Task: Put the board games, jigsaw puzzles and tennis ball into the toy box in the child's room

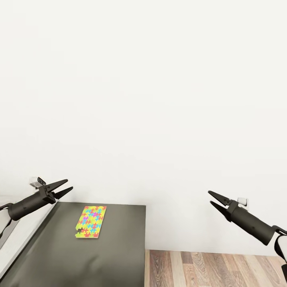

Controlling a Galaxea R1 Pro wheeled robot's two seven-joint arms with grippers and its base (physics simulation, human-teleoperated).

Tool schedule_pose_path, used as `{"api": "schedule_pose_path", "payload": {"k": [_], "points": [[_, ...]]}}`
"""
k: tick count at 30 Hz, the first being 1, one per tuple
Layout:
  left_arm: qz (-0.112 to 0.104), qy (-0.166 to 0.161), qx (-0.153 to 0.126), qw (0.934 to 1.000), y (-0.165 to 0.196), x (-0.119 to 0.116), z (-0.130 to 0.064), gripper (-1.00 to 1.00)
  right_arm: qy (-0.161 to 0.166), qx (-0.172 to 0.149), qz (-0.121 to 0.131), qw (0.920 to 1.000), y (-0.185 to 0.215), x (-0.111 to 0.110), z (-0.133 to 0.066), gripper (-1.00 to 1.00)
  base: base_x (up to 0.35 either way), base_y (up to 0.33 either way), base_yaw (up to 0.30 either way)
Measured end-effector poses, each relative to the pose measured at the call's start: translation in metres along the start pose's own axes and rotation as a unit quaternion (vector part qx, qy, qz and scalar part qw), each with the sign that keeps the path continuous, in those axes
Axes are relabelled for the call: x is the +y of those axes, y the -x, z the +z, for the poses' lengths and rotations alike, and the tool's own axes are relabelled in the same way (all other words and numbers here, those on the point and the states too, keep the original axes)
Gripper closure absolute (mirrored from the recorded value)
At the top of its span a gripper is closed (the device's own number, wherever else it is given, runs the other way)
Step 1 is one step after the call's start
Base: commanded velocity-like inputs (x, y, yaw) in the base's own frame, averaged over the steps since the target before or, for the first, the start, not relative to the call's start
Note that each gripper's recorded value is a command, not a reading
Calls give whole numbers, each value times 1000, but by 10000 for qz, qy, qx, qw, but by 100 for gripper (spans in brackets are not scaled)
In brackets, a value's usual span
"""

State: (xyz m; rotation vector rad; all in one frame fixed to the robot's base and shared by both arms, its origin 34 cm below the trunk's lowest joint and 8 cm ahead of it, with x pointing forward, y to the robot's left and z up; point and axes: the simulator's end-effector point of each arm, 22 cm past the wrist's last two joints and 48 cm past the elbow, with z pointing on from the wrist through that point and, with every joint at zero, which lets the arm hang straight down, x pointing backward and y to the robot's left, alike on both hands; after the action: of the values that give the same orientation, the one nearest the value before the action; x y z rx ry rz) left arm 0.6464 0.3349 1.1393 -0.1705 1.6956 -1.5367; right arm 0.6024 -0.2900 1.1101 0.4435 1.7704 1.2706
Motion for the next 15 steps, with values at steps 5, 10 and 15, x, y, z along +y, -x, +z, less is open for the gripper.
{"api": "schedule_pose_path", "payload": {"k": [5, 10, 15], "points": [[-8, 17, 4, 10000, 0, 1, 0, -100, -333, 9, 72, 9994, -1, -18, -1, -100, 0, 0, 0], [-13, 30, 8, 10000, -1, 2, 1, -100, -533, 21, 137, 9985, -3, -30, -2, -100, 0, 0, 0], [-17, 31, 24, 10000, -2, 2, 1, -100, -892, 200, 403, 9950, -19, -61, 0, -100, 0, 0, 0]]}}
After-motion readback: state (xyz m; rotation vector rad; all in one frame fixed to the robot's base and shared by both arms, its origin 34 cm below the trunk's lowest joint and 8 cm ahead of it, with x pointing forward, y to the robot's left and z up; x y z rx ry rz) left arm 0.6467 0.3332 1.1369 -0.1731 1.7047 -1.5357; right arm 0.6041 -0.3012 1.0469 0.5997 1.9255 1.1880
